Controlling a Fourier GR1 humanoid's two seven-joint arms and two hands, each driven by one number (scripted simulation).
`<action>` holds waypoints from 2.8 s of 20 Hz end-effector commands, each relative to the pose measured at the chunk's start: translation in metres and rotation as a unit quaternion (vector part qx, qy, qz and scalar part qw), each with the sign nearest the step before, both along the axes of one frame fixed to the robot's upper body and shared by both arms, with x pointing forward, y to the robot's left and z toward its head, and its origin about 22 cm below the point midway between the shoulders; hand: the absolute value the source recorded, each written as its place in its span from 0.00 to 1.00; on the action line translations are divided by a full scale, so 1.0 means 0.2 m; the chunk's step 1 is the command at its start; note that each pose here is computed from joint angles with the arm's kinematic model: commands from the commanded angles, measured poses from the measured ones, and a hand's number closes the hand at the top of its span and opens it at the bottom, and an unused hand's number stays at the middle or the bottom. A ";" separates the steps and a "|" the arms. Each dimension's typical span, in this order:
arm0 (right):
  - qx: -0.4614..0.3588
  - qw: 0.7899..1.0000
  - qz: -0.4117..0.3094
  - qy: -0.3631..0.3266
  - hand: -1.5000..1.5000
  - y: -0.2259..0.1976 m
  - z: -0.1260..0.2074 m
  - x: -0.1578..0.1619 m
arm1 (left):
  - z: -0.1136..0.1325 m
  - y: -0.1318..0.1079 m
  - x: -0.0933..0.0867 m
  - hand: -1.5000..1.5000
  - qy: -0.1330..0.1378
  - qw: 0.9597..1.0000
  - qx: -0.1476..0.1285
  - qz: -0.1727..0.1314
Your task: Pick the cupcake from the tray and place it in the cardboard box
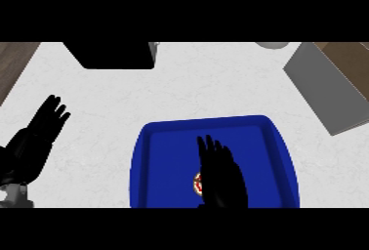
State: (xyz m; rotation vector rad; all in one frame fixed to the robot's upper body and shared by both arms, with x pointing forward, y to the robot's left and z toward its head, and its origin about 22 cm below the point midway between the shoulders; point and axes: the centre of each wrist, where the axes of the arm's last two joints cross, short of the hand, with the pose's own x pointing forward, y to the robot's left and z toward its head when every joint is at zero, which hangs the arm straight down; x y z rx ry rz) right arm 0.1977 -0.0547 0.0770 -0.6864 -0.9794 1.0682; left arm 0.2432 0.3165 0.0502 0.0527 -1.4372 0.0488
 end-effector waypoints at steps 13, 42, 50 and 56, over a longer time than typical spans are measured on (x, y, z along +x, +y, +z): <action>-0.063 0.995 -0.043 0.067 0.00 0.03 -0.06 0.09 | -0.02 -0.01 -0.01 0.50 0.003 1.000 -0.001 -0.001; -0.051 0.998 -0.034 0.017 1.00 -0.20 -0.19 0.45 | -0.04 0.08 -0.03 0.50 0.006 1.000 0.005 -0.003; -0.059 0.996 -0.072 0.016 1.00 -0.60 -0.14 1.01 | 0.07 -0.03 0.10 0.50 -0.019 1.000 0.003 -0.020; -0.094 0.990 -0.094 -0.056 1.00 -0.51 -0.09 1.14 | -0.02 -0.04 0.01 0.50 -0.009 1.000 0.003 -0.019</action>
